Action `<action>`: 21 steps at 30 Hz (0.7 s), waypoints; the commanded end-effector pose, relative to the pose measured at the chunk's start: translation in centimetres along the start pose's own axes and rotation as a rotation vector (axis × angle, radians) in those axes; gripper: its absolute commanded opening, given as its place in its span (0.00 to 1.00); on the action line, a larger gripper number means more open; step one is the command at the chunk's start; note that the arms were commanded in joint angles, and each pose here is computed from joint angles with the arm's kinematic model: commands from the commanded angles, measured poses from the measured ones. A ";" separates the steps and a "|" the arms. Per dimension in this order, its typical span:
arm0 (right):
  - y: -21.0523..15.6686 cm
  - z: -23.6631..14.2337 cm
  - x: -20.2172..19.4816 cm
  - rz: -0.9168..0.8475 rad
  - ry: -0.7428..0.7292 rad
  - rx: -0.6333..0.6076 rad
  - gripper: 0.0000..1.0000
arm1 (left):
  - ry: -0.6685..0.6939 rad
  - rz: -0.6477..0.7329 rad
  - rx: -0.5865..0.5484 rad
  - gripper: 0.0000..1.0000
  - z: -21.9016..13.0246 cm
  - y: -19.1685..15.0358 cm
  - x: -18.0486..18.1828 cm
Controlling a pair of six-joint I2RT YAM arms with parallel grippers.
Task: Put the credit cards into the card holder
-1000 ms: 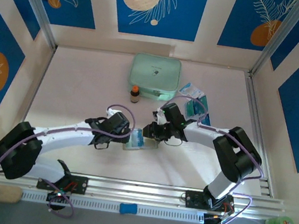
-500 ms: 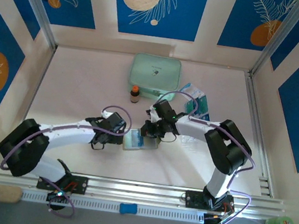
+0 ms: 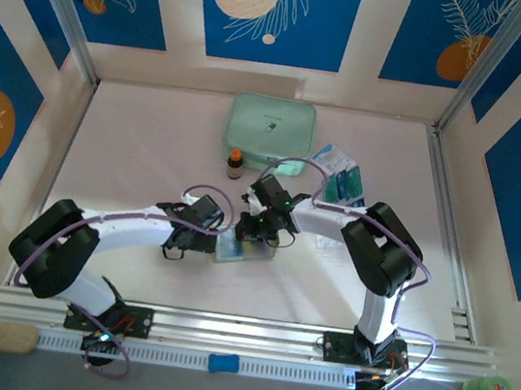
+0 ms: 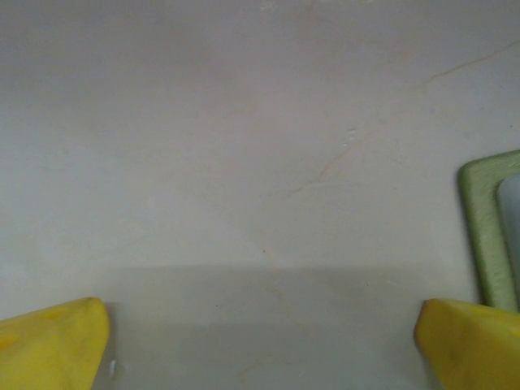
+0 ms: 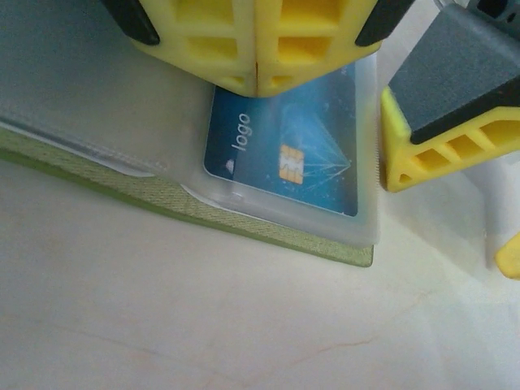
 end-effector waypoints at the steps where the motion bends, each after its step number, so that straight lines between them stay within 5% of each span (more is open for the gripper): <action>1: -1.0 0.6 0.4 0.014 -0.020 0.052 0.00 | 0.000 0.006 0.024 1.00 0.8 -0.2 -0.1; 10: -0.2 -3.0 1.1 0.016 -0.003 -0.031 0.00 | -0.006 0.001 0.019 1.00 0.9 -0.3 -0.1; 21: -0.2 -1.6 -0.8 0.028 -0.104 -0.012 0.00 | -0.004 0.002 0.018 1.00 1.0 -0.3 -0.1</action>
Point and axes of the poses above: each hand's point on the last joint's axis, 136 mm out from that joint toward the fingers, its own z axis out along the fingers, its own x axis along the line the jaws close on, y = z × x, the point moved 4 cm from there along -z, back along the fingers, and after that the axes turned 6 degrees about z, right-handed, at the moved point
